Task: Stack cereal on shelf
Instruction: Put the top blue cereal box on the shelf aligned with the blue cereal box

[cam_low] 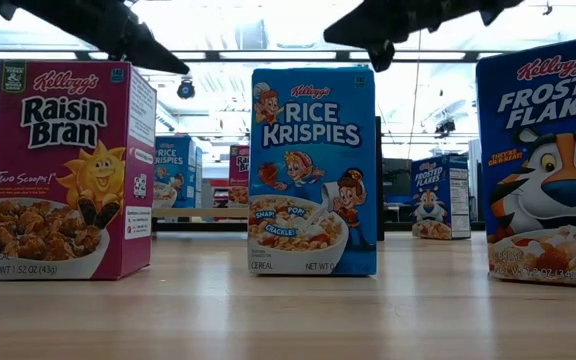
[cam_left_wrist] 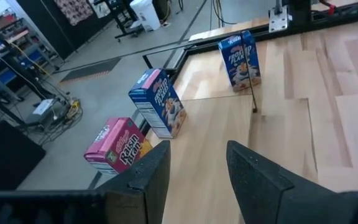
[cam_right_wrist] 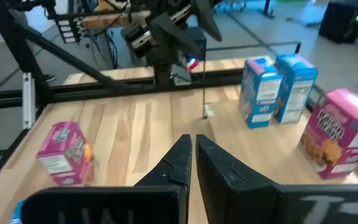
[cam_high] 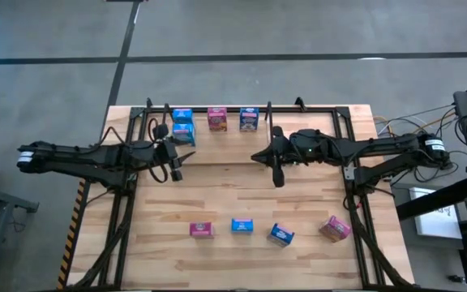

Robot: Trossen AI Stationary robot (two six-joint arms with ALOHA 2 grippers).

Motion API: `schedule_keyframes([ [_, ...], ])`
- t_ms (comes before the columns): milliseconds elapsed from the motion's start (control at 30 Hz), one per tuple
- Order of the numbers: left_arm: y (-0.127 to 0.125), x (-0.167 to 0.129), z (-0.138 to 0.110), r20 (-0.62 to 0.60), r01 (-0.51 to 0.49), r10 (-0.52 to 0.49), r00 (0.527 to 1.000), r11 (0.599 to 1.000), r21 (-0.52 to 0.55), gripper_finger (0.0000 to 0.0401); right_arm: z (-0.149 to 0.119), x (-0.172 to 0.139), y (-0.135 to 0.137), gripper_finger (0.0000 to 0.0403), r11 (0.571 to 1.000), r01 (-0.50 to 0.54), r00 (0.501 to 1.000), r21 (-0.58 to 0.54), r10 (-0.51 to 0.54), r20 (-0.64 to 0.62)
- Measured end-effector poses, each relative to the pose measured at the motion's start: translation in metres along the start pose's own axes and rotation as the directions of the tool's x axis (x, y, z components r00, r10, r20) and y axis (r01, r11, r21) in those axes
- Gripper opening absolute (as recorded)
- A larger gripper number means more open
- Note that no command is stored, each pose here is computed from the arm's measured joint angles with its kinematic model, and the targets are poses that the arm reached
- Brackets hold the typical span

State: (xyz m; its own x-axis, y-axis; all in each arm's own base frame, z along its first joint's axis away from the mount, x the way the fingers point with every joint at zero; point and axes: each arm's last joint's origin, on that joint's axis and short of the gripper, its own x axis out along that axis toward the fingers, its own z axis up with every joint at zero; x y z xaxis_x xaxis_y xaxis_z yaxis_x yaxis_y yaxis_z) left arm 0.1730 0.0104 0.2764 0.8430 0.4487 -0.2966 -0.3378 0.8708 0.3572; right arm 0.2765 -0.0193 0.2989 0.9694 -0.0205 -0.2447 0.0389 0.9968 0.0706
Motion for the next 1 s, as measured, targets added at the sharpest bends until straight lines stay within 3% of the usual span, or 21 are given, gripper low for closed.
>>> schedule_keyframes([
  [400, -0.004, 0.007, -0.002, -0.033, 0.006, -0.007, 0.999, 1.0, -0.006, 0.0141, 0.017, -0.007, 0.007, 0.0013, 0.985, 0.023, 0.984, 0.173, 0.008, -0.181],
  [600, -0.006, 0.01, -0.002, -0.043, 0.008, -0.009, 0.999, 1.0, -0.006, 0.0141, 0.031, -0.015, 0.011, 0.0013, 0.949, 0.08, 0.956, 0.304, 0.012, -0.292],
  [833, -0.007, 0.012, -0.002, -0.044, 0.01, -0.009, 0.999, 1.0, 0.022, 0.0141, 0.036, -0.022, 0.013, 0.0013, 0.847, 0.284, 0.845, 0.449, 0.0, -0.535],
  [1000, -0.006, 0.011, 0.001, -0.036, 0.009, -0.007, 0.999, 0.998, 0.058, 0.0141, 0.024, -0.024, 0.012, 0.0013, 0.729, 0.51, 0.675, 0.456, -0.01, -0.738],
])
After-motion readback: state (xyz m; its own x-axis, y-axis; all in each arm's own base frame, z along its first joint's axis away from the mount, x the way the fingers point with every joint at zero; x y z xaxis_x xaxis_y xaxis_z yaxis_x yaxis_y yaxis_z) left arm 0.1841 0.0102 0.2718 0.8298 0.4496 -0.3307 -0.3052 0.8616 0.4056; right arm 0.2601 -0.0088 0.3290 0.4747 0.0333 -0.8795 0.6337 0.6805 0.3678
